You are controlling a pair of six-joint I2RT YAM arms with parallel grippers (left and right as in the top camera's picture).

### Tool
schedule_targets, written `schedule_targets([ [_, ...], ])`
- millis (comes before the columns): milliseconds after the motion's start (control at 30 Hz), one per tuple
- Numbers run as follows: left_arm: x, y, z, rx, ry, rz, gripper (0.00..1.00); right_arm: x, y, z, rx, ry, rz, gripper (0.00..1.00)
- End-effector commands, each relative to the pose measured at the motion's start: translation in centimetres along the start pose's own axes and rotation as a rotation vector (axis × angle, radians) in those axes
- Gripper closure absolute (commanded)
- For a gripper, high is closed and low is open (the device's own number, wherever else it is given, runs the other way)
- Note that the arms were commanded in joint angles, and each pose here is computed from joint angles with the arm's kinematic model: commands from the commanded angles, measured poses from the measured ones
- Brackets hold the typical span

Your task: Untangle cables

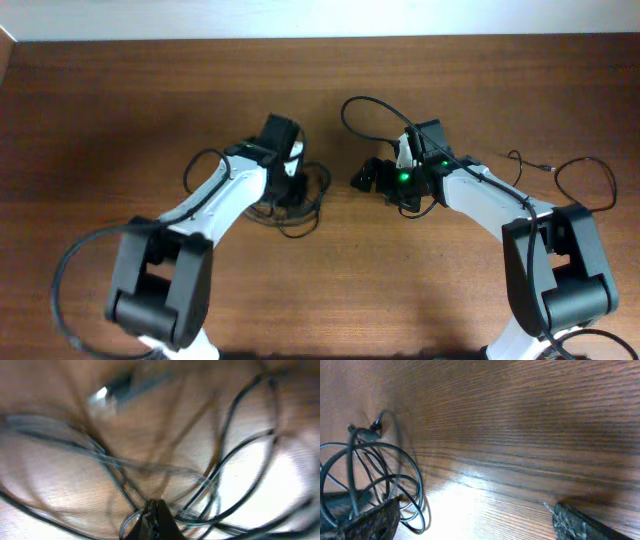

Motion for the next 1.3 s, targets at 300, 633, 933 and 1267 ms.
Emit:
schedule_targets([
  [300, 4.3, 3.8, 0.8, 0.215, -0.218, 0.3, 1.0, -0.6, 1.7, 0.5, 0.146, 0.105, 0.084, 0.25],
  [633, 4.1, 3.9, -4.7, -0.125, -0.018, 0.336, 0.95, 2.1, 7.7, 0.7, 0.2, -0.009, 0.219, 0.48],
  [933, 4.1, 4.0, -4.7, -0.125, -0.018, 0.34, 0.92, 1.0, 8.9, -3.5, -0.005, -0.102, 0.147, 0.53],
  [1267, 4.1, 4.0, -4.7, -0.124, -0.019, 0.34, 0.97, 2.2, 13.0, 3.3, 0.059, -0.252, 0.248, 0.96],
])
Point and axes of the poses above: each gripper's point midway between its finger pads, its own z axis back along the fingers, its own y axis along the line the jaws close on, x = y × z, the point moved 4 cm from there along z, back along the fingers, and after that the axes turned 7 degrees about z, right-handed, at the moved point
